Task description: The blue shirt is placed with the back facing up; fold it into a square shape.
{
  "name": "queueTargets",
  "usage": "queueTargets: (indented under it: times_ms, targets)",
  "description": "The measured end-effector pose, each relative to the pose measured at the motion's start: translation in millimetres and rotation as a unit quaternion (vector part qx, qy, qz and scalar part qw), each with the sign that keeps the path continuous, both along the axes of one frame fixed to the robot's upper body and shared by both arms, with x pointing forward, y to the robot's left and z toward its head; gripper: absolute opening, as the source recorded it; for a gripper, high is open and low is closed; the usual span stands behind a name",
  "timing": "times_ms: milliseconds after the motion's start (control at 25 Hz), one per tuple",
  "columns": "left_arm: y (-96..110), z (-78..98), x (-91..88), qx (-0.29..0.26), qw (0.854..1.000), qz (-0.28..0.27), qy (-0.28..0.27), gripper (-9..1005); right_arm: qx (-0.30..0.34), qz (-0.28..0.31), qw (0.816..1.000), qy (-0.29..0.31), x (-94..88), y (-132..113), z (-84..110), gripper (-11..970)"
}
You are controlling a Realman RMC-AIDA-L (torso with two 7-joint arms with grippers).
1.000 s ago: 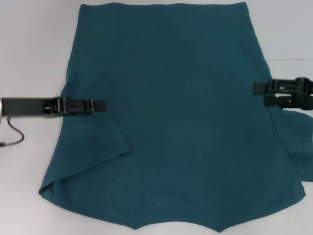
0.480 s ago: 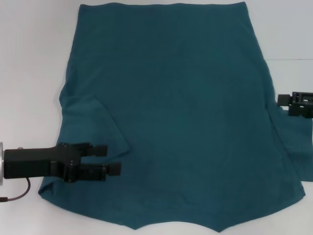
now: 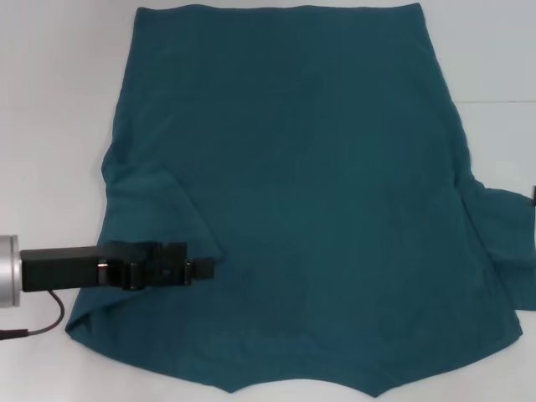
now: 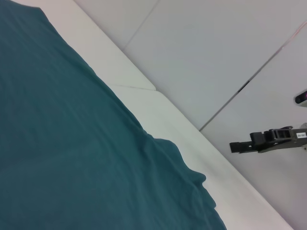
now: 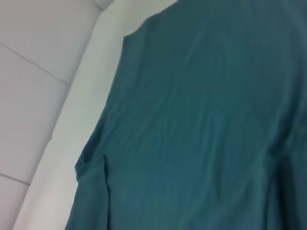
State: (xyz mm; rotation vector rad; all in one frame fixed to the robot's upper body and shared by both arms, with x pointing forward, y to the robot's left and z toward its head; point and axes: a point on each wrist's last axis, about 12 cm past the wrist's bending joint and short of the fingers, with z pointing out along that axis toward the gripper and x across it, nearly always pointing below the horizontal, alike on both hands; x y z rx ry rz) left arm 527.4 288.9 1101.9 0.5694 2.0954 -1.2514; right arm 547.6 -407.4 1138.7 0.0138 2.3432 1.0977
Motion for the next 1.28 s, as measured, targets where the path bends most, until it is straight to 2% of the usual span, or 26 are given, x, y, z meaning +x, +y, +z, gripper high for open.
queueTargets:
  times_ms: [120,280,360,600,1280]
  targets:
    - [-2.3,-2.5,2.5,0.001,1.000,0.005,0.003,948,0.003,-0.010,1.000,0.017,-8.5,-11.3,1.0,840]
    - [-3.9,-3.3,5.4,0.002,1.000,0.010,0.003,948,-0.023,-0.026,0.996,0.078,-17.1,-21.3,-4.4,809]
    - [-4.7,-3.0,6.3,0.002,1.000,0.009,0.003,948,-0.040,-0.038,0.993,0.102,-17.6,-25.2,-6.7,758]
    - [-7.1,-2.6,8.2,0.006,1.000,0.005,0.002,948,-0.063,-0.069,0.988,0.122,-11.9,-31.1,-7.7,764]
    - [-6.3,-4.6,10.5,0.012,1.000,0.017,0.003,948,-0.044,-0.098,0.985,0.132,5.8,-4.2,-37.3,757]
